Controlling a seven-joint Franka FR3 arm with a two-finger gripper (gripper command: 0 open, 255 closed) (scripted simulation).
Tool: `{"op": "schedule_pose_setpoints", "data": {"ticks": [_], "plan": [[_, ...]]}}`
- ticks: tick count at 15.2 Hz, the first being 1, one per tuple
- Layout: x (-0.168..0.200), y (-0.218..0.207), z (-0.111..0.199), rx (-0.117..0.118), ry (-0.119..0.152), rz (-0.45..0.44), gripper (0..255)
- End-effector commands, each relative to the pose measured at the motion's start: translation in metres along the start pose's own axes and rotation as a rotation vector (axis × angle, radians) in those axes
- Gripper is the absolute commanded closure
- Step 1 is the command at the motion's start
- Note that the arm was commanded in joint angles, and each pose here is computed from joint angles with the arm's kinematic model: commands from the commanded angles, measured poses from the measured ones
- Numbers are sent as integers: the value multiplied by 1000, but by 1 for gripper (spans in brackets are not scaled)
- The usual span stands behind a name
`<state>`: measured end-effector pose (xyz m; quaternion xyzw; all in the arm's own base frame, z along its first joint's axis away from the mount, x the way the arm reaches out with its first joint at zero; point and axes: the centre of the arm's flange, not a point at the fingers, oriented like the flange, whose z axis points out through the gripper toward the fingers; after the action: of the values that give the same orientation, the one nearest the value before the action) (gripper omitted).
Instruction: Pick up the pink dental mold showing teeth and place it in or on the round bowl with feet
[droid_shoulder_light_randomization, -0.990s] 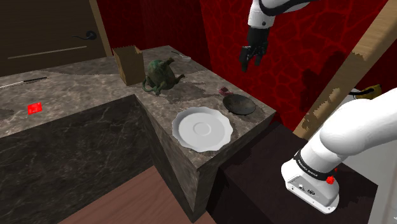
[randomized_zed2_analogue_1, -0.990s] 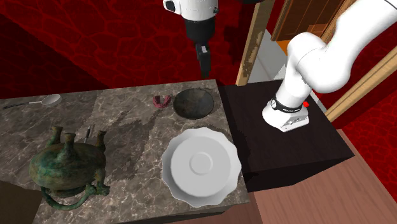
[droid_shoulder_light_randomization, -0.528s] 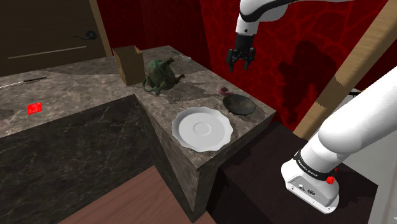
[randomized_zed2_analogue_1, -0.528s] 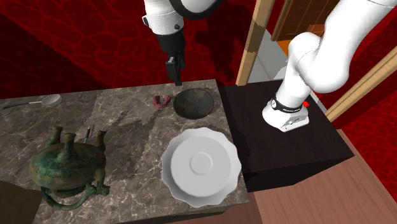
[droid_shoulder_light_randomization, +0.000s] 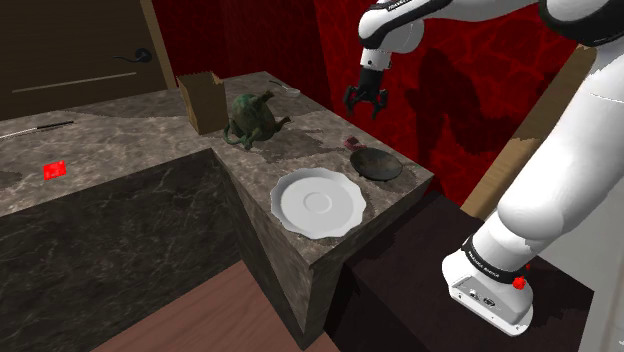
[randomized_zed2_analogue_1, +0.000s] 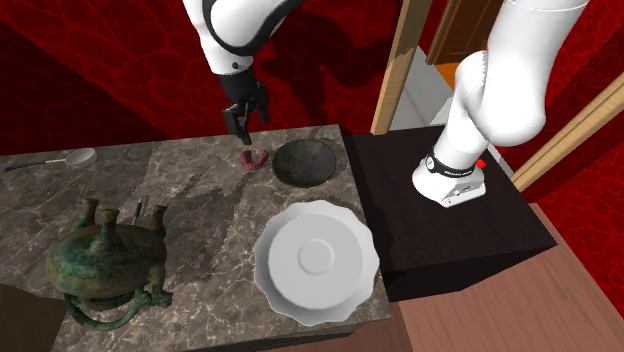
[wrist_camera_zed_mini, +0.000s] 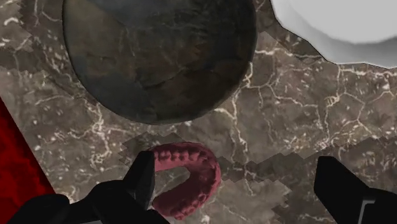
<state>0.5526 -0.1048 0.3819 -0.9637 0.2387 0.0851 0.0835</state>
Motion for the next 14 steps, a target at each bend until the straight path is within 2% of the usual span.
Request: {"op": "schedule_pose_setpoints", "data": {"ticks": [1, 9, 14], "plan": [[25, 12, 12, 30, -14, 65, 0], [111, 61, 70, 146, -69, 314, 0], [110, 56, 96, 146, -69, 314, 0]]}}
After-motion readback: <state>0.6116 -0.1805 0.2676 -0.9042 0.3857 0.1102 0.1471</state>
